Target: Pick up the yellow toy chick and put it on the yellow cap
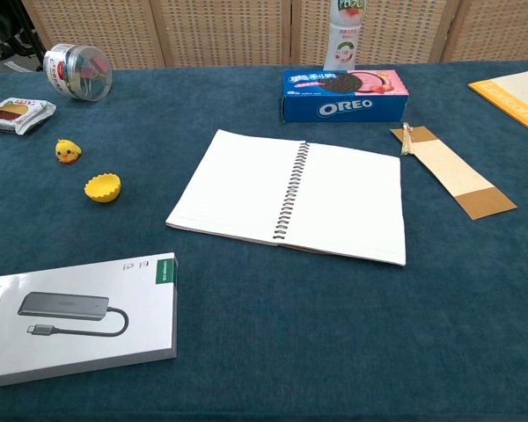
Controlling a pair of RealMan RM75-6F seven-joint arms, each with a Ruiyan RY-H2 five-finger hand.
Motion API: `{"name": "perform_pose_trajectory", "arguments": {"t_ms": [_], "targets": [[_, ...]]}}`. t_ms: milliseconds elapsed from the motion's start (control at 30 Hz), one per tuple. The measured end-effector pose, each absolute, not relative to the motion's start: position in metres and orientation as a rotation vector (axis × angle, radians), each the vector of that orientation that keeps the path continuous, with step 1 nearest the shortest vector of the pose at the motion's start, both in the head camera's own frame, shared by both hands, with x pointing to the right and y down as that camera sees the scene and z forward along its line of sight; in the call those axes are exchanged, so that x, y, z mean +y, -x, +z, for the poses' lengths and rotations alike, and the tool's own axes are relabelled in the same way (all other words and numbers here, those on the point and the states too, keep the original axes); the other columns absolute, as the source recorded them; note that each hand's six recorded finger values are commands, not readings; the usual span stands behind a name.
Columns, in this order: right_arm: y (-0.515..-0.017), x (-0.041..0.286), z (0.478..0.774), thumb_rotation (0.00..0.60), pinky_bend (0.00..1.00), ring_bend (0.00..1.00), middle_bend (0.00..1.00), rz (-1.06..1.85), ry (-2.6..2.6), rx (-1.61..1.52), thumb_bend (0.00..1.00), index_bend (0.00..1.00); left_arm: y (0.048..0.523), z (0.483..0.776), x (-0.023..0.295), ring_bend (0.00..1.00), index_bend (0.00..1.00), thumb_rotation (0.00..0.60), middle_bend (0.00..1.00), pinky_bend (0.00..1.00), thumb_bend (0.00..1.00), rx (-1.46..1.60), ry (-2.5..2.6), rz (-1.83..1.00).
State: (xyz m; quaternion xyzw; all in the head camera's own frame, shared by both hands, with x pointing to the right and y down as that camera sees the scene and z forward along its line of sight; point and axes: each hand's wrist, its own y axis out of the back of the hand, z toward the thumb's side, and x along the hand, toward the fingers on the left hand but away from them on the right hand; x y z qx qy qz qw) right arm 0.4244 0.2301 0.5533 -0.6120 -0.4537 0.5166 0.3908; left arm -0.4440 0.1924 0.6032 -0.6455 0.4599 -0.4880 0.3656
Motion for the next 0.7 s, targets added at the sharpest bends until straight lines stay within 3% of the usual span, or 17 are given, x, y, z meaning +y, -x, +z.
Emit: {"name": "perform_pose_trajectory", "arguments": {"t_ms": [467, 700], "targets": [[-0.425, 0.232, 0.55, 0.6, 0.0, 0.0, 0.0, 1.303, 1.554, -1.163, 0.0, 0.0, 0.442, 0.609, 0.189, 0.0, 0.0, 0.6, 0.0, 0.0, 0.21, 1.174, 1.667, -1.28], [-0.425, 0.231, 0.55, 0.6, 0.0, 0.0, 0.0, 1.3, 1.55, -1.165, 0.0, 0.0, 0.442, 0.617, 0.168, 0.0, 0.0, 0.6, 0.0, 0.0, 0.24, 1.142, 1.696, -1.316]]}}
